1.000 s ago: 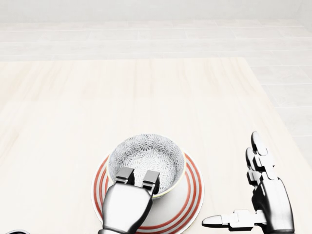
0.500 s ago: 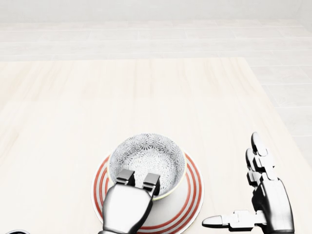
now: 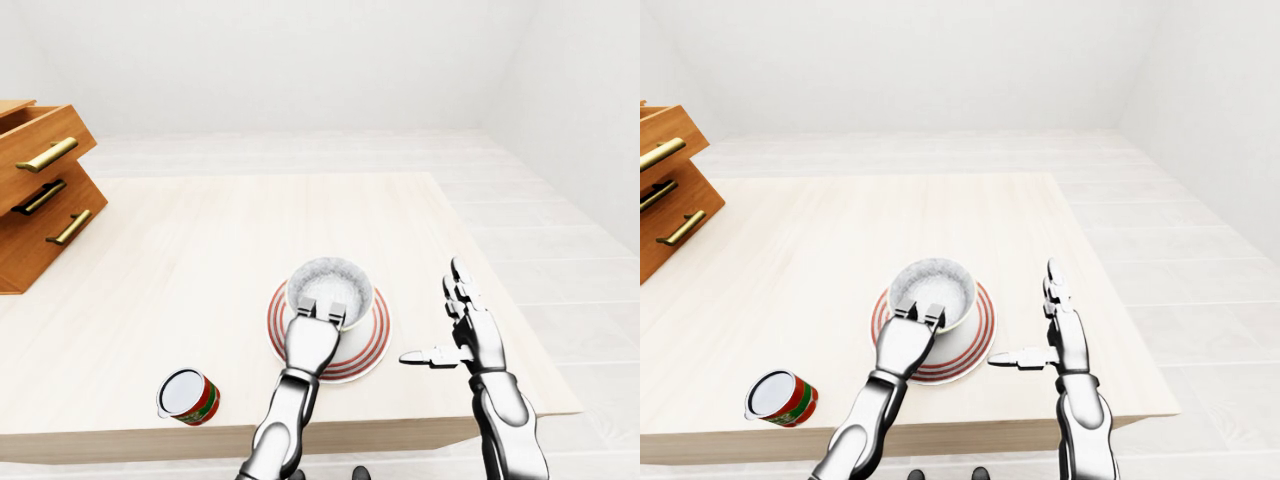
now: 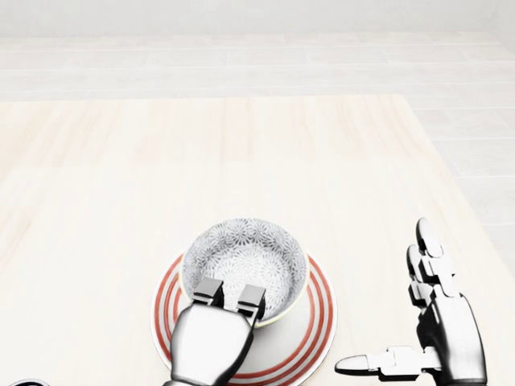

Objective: Put the bowl on the plate.

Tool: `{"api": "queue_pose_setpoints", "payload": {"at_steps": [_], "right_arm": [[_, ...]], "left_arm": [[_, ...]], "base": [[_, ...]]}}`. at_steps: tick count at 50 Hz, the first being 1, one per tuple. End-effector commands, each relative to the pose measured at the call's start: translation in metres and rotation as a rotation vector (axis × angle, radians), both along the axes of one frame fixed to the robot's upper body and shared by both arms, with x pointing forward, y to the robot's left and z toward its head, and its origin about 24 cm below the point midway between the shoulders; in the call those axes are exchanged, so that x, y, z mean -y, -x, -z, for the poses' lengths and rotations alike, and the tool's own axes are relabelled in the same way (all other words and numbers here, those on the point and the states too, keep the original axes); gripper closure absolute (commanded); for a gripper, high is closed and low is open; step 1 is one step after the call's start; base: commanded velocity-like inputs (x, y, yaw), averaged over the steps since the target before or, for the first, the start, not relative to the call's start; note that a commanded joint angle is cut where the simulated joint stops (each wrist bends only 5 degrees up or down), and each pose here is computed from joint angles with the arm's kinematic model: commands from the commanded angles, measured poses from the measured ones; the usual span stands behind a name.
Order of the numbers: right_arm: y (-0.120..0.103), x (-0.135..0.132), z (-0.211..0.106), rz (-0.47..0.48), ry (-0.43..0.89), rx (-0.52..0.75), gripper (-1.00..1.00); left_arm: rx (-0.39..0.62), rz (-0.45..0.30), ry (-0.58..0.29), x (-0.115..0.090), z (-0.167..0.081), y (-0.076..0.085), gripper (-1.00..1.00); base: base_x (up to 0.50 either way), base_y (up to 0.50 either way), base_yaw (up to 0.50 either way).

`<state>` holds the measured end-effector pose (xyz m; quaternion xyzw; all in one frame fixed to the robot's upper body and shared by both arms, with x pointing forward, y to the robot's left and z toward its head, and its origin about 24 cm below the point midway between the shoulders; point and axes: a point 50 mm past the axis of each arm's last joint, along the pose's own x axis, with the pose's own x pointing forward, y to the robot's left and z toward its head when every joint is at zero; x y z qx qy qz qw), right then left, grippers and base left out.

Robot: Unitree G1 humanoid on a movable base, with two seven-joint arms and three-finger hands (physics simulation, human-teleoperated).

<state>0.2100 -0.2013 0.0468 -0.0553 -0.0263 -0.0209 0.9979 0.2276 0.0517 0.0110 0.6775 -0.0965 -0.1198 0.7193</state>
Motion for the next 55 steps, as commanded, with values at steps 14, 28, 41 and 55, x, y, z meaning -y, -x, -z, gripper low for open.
{"api": "queue_pose_setpoints", "payload": {"at_steps": [14, 28, 41, 55], "right_arm": [[0.001, 0.000, -0.002, 0.002, 0.003, 0.009, -1.00], [0.001, 0.000, -0.004, 0.004, 0.007, 0.017, -1.00], [0.001, 0.000, -0.003, 0.004, 0.003, 0.010, -1.00], [0.001, 0.001, -0.002, 0.005, 0.000, 0.009, -1.00]], "left_arm": [[0.017, -0.001, 0.001, -0.001, -0.004, 0.001, 0.29], [0.027, 0.003, 0.001, -0.001, -0.009, 0.004, 0.20], [0.039, -0.003, 0.008, -0.003, -0.015, 0.005, -0.15], [0.049, 0.000, 0.006, -0.004, -0.021, 0.008, -0.53]], "base": [[0.00, 0.00, 0.00], [0.00, 0.00, 0.00], [0.00, 0.00, 0.00], [0.00, 0.00, 0.00]]}}
